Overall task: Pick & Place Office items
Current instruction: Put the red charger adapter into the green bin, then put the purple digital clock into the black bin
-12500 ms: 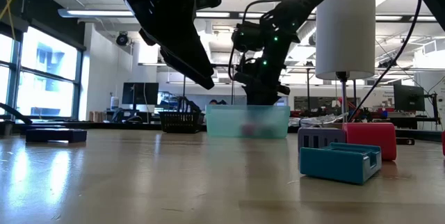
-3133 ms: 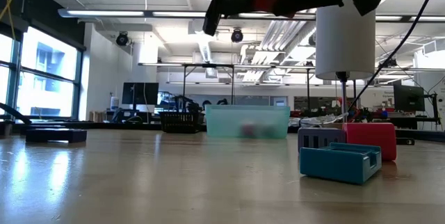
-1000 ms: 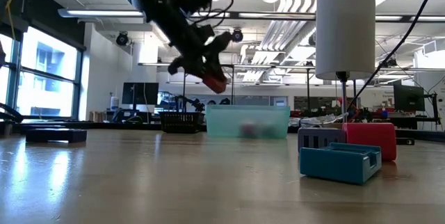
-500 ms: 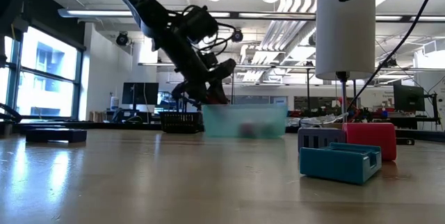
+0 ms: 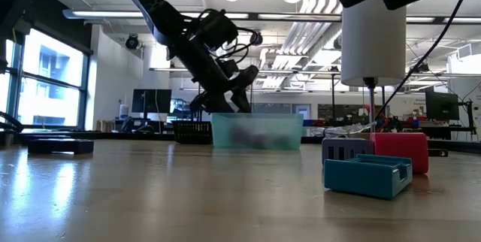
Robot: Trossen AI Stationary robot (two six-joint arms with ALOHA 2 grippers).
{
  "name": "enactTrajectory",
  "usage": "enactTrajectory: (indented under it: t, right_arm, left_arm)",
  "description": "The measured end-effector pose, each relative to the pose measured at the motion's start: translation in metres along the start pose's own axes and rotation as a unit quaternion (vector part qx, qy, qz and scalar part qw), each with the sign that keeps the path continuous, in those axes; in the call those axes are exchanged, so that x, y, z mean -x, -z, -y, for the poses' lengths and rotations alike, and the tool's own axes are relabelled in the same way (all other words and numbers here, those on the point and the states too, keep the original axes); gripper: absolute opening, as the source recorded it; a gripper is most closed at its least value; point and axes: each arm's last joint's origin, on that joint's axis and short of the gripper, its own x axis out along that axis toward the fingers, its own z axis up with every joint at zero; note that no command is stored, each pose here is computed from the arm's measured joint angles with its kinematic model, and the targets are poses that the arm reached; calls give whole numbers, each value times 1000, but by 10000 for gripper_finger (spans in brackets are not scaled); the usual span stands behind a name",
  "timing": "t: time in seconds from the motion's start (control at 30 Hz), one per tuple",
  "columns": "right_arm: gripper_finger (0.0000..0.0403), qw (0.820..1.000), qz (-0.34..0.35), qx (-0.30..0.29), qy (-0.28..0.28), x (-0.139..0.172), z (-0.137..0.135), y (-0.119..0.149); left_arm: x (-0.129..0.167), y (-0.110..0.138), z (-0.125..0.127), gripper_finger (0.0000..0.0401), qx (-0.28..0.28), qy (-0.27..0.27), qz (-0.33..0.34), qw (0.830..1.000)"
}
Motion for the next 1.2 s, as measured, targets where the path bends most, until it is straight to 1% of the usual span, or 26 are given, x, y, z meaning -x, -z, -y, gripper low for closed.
enactTrajectory:
  t: [0.2,0.3,0.4,0.5,0.63,0.8,0.9,1.0,1.07,1.2]
  right_arm:
    - [252,1000,-1,1,5,0,0,0]
    - [252,1000,-1,1,6,0,1,0]
    - [252,1000,-1,1,6,0,0,0]
    - [252,1000,-1,1,5,0,0,0]
    - [252,1000,-1,-2,4,0,0,0]
    - [252,1000,-6,-17,2,0,0,2]
    - [252,1000,-8,-19,3,0,0,2]
    - [252,1000,-7,-20,3,0,1,2]
    - [252,1000,-7,-20,3,0,1,2]
    - [252,1000,-6,-22,4,-1,2,1]
  left_arm:
    - [2,-2,1,190,0,3,3,1000]
    - [12,-9,5,191,-9,29,5,1000]
    - [30,-16,13,191,-24,67,1,997]
    - [55,-20,27,192,-42,96,-1,994]
    - [92,-17,43,192,-76,119,-17,990]
    - [150,-12,55,193,-104,145,-41,983]
    - [182,-2,59,193,-129,152,-62,978]
    - [209,14,61,193,-180,159,-103,965]
    - [220,29,62,193,-224,154,-146,951]
    - [235,58,62,193,-290,133,-224,921]
